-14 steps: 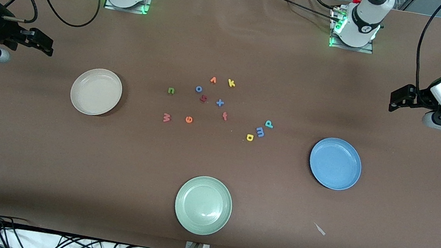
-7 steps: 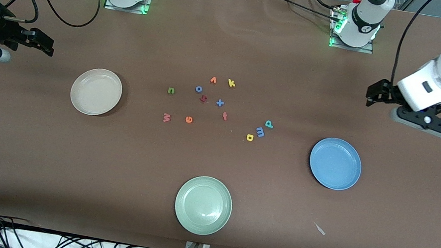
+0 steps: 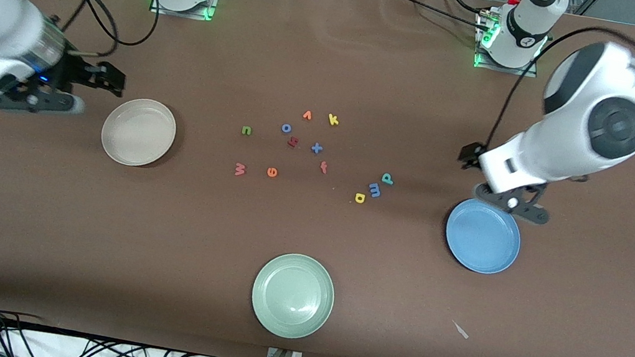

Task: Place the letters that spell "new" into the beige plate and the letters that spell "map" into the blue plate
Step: 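Reach the right gripper to the pink W while the left gripper reaches the blue E, then grasp the pink W with the right gripper while the left gripper grasps E, then drop the W on the white plate while the left gripper drops E on blue, then grasp the green u with the right gripper while the left gripper grasps P, then drop the u on the white plate while the left gripper drops P on blue, then grasp the orange e with the right gripper while the left gripper grasps a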

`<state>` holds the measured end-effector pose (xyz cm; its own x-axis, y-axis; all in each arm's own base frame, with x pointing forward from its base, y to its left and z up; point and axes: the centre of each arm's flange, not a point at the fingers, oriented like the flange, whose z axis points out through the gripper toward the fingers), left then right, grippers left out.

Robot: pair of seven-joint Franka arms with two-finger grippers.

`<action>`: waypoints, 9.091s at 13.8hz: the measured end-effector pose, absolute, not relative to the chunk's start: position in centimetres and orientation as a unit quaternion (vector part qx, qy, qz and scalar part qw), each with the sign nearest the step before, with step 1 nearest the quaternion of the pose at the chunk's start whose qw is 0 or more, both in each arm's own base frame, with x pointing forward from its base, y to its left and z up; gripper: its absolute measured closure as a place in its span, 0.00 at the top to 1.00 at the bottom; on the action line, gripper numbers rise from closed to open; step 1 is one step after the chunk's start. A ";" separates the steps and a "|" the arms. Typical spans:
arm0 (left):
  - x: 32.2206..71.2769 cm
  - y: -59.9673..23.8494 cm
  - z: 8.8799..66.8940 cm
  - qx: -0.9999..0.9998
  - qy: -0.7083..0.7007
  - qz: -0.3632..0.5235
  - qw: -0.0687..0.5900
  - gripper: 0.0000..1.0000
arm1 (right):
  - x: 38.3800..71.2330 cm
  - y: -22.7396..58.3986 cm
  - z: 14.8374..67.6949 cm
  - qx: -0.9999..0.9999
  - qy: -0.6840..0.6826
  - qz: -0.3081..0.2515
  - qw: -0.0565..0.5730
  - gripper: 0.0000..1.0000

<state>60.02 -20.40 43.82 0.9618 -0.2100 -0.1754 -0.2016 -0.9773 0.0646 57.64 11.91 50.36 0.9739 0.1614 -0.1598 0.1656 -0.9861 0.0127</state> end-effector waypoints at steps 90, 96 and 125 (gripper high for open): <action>54.8 -33.4 17.3 0.989 0.055 -0.140 0.005 0.60 | 43.8 31.1 17.3 1.000 -0.014 -0.015 0.000 0.52; 54.6 -33.3 16.9 0.988 0.054 -0.144 0.002 0.44 | 44.0 31.0 17.6 1.000 -0.015 -0.014 0.000 0.26; 65.1 -10.7 24.5 0.977 -0.122 -0.170 -0.043 0.54 | 53.8 12.1 26.4 0.992 0.089 -0.094 0.007 1.00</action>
<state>65.10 -10.75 24.48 0.9128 -0.2235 -0.3420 -0.2529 -0.9665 -0.0433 53.83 12.11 26.40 0.9664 0.1752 -0.1881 0.1779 -0.9840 -0.0026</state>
